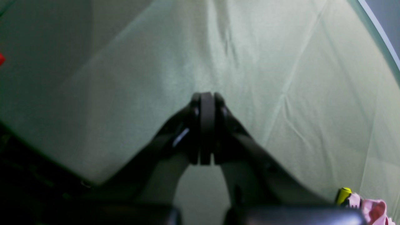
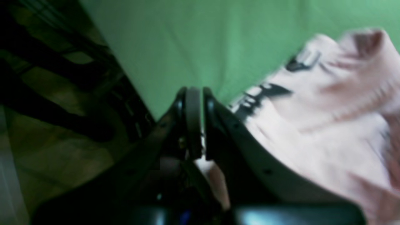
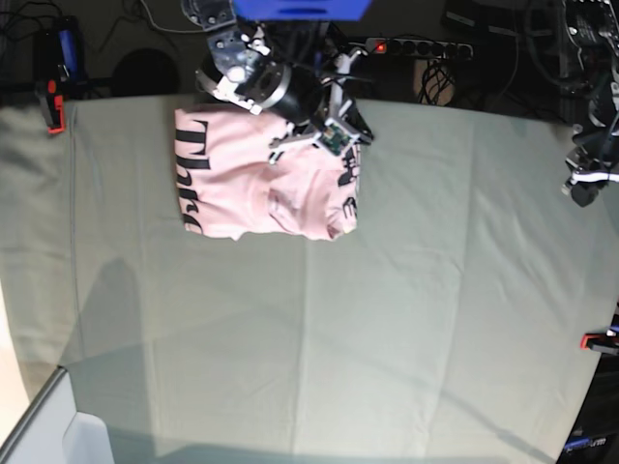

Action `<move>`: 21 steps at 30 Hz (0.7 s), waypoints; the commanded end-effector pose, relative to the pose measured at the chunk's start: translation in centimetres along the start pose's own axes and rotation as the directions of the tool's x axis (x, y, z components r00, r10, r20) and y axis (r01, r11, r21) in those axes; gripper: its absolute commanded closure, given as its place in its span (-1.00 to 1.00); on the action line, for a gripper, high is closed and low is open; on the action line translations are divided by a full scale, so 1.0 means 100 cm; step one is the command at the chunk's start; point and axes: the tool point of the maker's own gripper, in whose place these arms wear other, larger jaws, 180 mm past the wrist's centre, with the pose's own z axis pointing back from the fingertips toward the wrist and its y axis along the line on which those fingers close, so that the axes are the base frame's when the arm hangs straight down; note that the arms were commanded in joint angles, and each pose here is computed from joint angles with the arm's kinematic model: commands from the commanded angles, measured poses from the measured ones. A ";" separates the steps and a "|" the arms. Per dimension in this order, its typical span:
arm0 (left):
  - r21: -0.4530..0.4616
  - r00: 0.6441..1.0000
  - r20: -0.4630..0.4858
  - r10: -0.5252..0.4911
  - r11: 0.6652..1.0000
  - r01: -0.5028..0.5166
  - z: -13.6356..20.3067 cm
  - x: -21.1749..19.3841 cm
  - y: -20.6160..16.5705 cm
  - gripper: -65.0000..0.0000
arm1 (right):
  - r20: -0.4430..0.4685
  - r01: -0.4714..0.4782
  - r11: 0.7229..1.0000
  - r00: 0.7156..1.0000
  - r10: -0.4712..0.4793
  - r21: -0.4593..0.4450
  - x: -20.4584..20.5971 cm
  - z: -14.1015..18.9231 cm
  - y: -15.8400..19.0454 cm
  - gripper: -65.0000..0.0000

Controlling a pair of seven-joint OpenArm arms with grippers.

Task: Layout the t-shirt on the table in an organized manner, then fold the t-shirt properly
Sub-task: 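Tuck and smooth the stack edge with the right gripper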

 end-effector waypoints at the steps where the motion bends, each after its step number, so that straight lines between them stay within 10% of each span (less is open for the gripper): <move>1: -0.012 0.999 0.039 -0.020 1.000 0.021 0.001 0.015 -0.002 1.00 | 0.067 0.003 1.000 0.998 -0.004 0.007 0.019 -0.001 0.003 1.00; 13: -0.014 0.999 0.041 -0.020 1.000 0.020 0.001 0.016 -0.003 1.00 | 0.072 -0.009 0.997 0.997 0.015 -0.080 0.025 0.007 -0.034 1.00; 21: -0.027 0.998 0.053 -0.018 0.999 0.019 -0.002 0.021 -0.009 1.00 | 0.045 0.021 0.995 0.999 -0.017 -0.101 0.011 0.009 -0.042 0.00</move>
